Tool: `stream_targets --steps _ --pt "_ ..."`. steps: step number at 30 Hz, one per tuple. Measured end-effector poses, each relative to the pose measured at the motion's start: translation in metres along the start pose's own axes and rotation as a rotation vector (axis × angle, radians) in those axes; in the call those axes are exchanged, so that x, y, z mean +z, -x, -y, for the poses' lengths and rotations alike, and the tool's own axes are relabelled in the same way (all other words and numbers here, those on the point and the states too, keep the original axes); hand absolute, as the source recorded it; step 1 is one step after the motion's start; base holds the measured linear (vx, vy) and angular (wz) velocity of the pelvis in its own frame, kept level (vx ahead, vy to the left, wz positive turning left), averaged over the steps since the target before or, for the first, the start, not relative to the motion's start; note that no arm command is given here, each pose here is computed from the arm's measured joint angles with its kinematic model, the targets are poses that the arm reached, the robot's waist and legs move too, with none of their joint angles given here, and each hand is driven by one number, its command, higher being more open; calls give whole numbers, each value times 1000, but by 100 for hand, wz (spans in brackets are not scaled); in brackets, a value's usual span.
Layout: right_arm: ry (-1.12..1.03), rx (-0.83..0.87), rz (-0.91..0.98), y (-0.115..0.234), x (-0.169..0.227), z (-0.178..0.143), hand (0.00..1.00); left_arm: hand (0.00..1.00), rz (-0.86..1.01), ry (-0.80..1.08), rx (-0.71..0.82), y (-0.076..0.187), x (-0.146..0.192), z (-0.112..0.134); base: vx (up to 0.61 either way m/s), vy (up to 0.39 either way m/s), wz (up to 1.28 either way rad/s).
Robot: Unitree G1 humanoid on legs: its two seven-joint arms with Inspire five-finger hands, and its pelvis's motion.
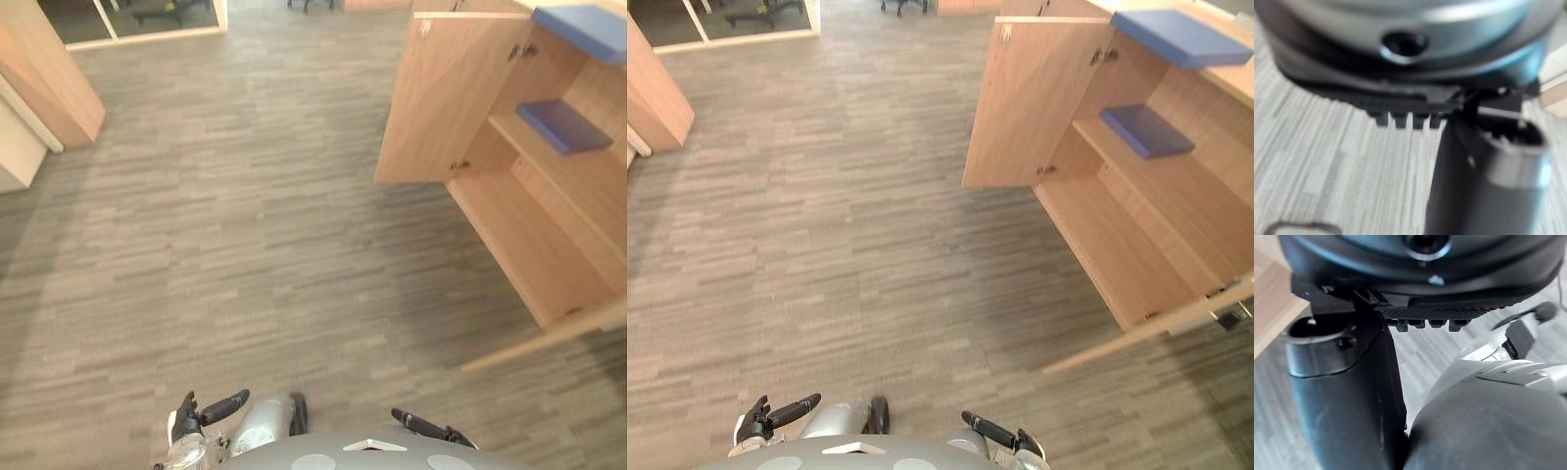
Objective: Walk over to the cabinet, pick up the folder, carry it to the office cabinet, place the folder inside the office cabinet, then close the office cabinet door
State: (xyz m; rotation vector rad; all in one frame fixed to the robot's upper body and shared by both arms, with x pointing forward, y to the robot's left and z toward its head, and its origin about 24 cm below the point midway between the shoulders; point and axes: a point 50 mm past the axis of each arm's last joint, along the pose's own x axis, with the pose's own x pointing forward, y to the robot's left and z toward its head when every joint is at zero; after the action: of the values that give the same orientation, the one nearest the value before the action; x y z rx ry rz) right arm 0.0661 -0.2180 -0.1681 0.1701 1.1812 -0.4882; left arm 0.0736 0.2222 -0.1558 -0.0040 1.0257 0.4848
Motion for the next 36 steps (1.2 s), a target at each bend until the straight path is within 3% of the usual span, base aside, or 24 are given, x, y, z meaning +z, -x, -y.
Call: stream_targets --steps 7,14,19,23,31,36 --pt "-10 11 72 -1 19 -6 100 100 -21 -78 -51 1 -5 11 317 44 9" --pt "-56 -22 43 -1 13 -4 100 100 -86 18 13 1 -13 5 544 -149 -66" --pt "-57 -65 40 0 8 4 100 100 -48 186 18 1 0 21 642 -196 -92" --pt "-24 -71 -9 -1 5 2 100 100 -33 359 76 1 2 14 471 -8 -142" --pt "-6 -72 0 -1 8 -1 100 100 -26 396 125 3 2 10 408 313 -95" --pt "-18 -32 -43 3 -11 -11 100 100 -54 373 166 5 -12 -7 531 422 -82"
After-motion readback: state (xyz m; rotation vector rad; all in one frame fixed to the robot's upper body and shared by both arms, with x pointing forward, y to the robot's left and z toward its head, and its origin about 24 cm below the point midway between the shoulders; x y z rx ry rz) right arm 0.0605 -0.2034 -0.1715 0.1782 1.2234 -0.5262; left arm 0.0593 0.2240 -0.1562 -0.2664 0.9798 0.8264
